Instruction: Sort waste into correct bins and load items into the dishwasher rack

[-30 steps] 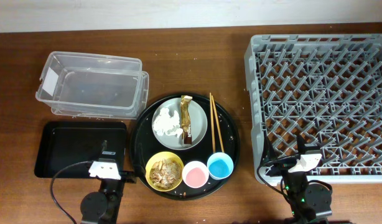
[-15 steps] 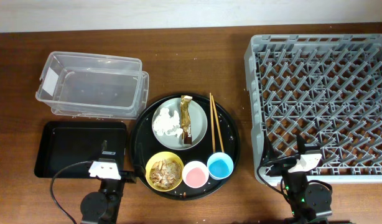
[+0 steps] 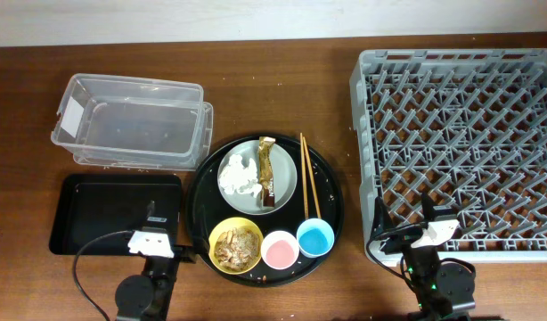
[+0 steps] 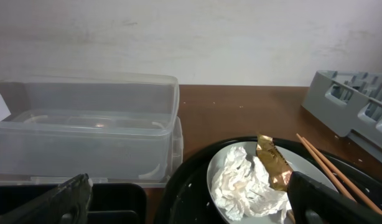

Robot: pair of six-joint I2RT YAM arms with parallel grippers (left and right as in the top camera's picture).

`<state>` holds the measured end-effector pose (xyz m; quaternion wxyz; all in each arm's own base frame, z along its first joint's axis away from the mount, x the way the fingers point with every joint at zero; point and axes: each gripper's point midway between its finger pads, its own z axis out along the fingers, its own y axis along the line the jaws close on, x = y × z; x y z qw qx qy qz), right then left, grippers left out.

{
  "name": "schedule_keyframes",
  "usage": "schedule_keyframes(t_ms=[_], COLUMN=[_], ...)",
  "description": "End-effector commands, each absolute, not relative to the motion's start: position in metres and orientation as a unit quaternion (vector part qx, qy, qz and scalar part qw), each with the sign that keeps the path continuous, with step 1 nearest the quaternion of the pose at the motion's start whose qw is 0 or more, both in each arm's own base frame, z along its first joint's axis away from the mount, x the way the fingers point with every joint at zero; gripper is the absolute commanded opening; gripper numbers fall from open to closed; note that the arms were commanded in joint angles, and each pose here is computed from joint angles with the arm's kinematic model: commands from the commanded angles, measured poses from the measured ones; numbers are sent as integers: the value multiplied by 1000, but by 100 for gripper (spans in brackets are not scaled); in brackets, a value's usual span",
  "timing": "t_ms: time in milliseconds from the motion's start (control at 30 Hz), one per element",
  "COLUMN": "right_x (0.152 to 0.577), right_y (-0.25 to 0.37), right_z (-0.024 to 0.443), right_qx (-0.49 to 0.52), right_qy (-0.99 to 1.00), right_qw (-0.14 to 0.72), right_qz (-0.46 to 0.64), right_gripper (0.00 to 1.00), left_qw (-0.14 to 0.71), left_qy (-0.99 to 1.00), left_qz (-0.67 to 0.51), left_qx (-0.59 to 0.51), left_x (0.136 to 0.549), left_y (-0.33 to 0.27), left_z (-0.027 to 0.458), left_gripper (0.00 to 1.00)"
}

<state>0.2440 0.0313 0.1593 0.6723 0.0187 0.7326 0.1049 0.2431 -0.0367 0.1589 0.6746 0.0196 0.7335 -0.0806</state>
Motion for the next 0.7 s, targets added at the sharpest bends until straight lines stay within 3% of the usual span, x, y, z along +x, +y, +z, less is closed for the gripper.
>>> schedule_keyframes(t_ms=[0, 367, 567, 667], right_x=[244, 232, 203, 189], right_y=[32, 71, 86, 84], right_z=[157, 171, 241, 258], right_qx=[15, -57, -56, -42], right_qy=[733, 722, 711, 758], right_qw=[672, 660, 645, 592], right_qz=[107, 201, 274, 272], right_gripper=[98, 98, 98, 98], left_qw=[673, 654, 620, 589], left_qy=[735, 706, 740, 768], left_qz=[-78, -218, -223, -219], left_qx=[28, 159, 136, 125], left_x=[243, 218, 193, 185], left_y=[-38, -100, -93, -89], left_z=[155, 175, 230, 261], left_gripper=[100, 100, 100, 100])
